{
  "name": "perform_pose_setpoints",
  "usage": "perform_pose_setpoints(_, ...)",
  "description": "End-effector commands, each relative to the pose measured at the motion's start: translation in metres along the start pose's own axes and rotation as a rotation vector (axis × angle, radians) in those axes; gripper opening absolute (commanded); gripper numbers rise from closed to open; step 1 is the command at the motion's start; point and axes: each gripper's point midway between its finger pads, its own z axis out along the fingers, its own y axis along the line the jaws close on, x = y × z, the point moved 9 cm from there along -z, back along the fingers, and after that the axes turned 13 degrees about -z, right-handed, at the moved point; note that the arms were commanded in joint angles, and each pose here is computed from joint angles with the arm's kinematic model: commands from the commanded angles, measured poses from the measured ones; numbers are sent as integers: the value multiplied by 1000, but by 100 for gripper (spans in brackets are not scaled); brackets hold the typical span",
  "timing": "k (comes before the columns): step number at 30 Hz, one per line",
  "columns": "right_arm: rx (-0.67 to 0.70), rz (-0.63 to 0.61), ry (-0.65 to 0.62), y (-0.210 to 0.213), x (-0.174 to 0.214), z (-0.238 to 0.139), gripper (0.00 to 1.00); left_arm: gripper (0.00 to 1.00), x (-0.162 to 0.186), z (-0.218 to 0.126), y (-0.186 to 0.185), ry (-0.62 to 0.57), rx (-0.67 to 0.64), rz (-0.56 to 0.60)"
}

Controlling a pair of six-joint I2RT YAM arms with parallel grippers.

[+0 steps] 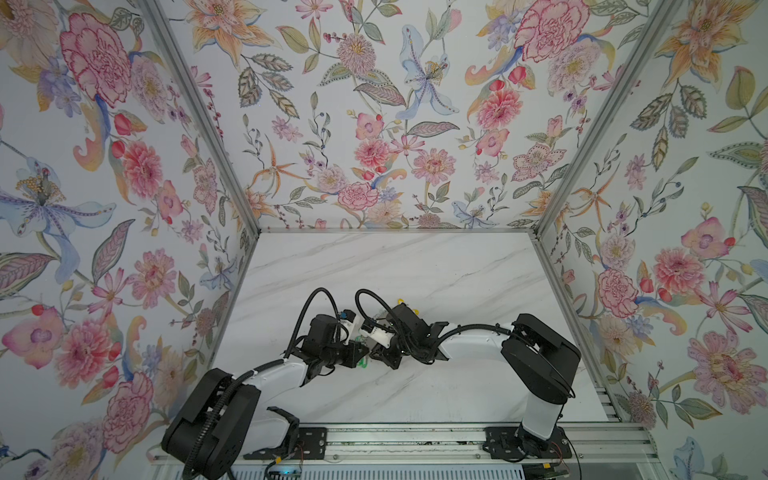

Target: Remove the keys from the keyring

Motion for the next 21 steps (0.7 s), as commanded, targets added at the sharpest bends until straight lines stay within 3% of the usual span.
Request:
perform_pose_setpoints(1,-7,-7,14,-4,2,6,21,0,-2,-4,0,-10,1,13)
perform_pose_setpoints(21,1,9,-17,-11,-2,10,20,0,-3,-5,1,-11,1,6)
